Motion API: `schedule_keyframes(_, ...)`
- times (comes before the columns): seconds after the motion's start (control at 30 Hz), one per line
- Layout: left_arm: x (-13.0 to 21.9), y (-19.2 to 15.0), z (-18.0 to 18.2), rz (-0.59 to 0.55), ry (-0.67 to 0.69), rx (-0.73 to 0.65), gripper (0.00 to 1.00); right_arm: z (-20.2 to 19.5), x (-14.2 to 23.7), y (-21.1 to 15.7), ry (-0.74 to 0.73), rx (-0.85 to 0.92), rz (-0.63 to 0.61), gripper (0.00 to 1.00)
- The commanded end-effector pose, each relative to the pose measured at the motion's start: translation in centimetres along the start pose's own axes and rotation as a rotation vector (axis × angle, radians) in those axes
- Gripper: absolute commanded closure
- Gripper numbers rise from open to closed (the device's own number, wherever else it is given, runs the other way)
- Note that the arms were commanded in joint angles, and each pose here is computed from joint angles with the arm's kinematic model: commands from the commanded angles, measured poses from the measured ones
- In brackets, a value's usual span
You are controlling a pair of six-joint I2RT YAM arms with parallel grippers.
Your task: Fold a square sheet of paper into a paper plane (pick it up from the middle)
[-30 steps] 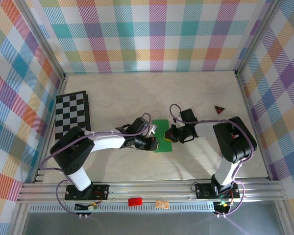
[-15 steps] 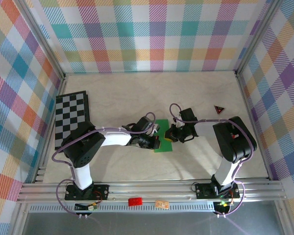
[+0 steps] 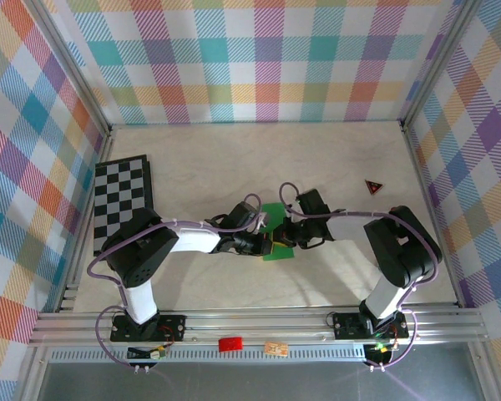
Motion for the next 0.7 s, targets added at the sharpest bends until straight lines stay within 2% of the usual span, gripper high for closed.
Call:
schedule_keyframes(0.0, -0.9, -3.5, 2.4, 0.151, 0.120, 0.066, 1.00, -2.5, -0.9, -0.6, -0.092, -0.043, 0.010, 1.00)
schedule_keyframes(0.3, -0.9, -3.7, 2.4, 0.161, 0.120, 0.064, 1.00, -4.1, 0.5, 1.8, -0.043, -0.092, -0.041, 1.00)
schedule_keyframes(0.5, -1.0, -3.8, 2.5, 0.167, 0.119, 0.065, 1.00, -2.6, 1.7, 2.9, 0.011, -0.046, -0.072, 1.00)
schedule_keyframes(0.67, -1.0, -3.7, 2.5, 0.162, 0.118, 0.063, 1.00, -0.6, 3.0, 2.2, 0.102, -0.001, -0.095, 0.97)
Point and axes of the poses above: each hand's point on the last joint's axis, 136 mm out from that joint toward the fingers, its own x axis back along the fingers, its own z axis along the line the jaws close on, y = z × x, the point moved 9 cm from there along x, back along the fingers, and after that the axes turned 11 degrees about -x, right-handed, at the moved point
